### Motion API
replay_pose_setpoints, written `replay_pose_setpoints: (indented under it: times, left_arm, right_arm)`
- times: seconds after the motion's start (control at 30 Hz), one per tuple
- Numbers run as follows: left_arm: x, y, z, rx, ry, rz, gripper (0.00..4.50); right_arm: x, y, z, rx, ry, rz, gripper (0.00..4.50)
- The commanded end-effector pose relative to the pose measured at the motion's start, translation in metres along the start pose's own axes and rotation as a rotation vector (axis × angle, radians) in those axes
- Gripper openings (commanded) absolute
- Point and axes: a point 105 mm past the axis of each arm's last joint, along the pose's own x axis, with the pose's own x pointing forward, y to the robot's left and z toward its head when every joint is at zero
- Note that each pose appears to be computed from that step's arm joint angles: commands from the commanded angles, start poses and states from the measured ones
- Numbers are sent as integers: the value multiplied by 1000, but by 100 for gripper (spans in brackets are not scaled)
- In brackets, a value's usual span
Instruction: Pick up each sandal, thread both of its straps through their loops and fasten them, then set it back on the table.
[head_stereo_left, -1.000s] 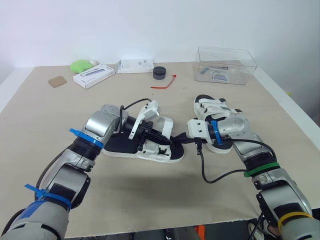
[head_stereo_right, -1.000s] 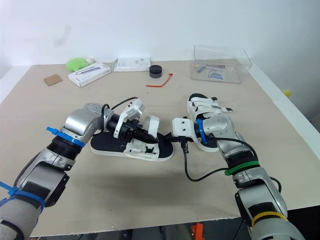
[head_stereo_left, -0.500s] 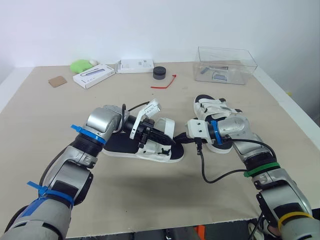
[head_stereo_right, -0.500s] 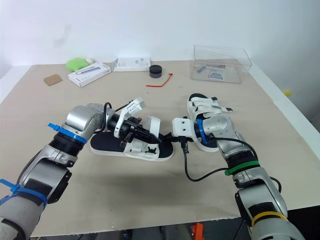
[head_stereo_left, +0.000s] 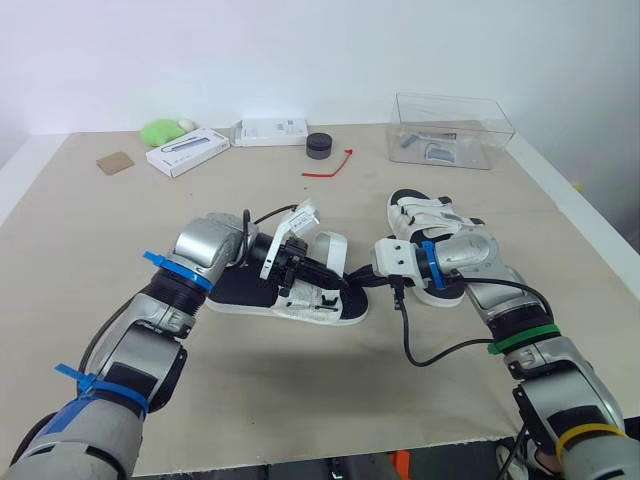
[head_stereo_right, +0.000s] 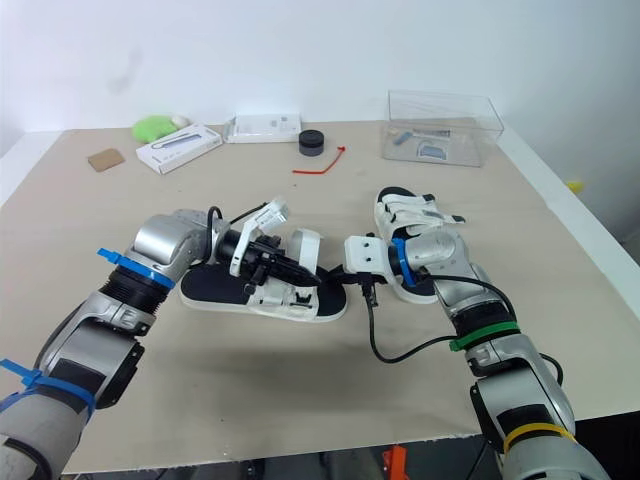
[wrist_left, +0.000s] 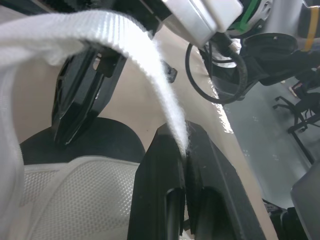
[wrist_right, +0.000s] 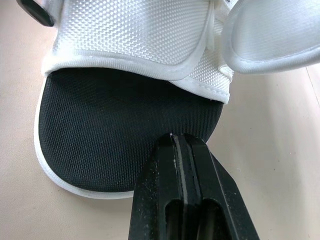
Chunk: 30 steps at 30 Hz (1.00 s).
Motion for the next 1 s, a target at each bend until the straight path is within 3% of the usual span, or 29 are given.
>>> replay_pose_setpoints:
  times: [0.03,0.37,0.63,0.8,1.0]
  left_arm:
    - [0,-4,5,39,-6,-11,12]
    - [1,-8,-4,21,27,-40,12]
    - [-1,21,-18,4,47,111,12]
    - [-7,14,4,-7,-28,63,12]
    - [-9,2,8,7,-5,6,12]
  right_arm:
    - [-3,3,-8,12,41,14,0]
    - [-5,3,-9,15,45,11,0]
    - [-2,2,-8,13,40,14,0]
    - [-2,2,-7,11,40,14,0]
    - [-3,1,-7,10,42,14,0]
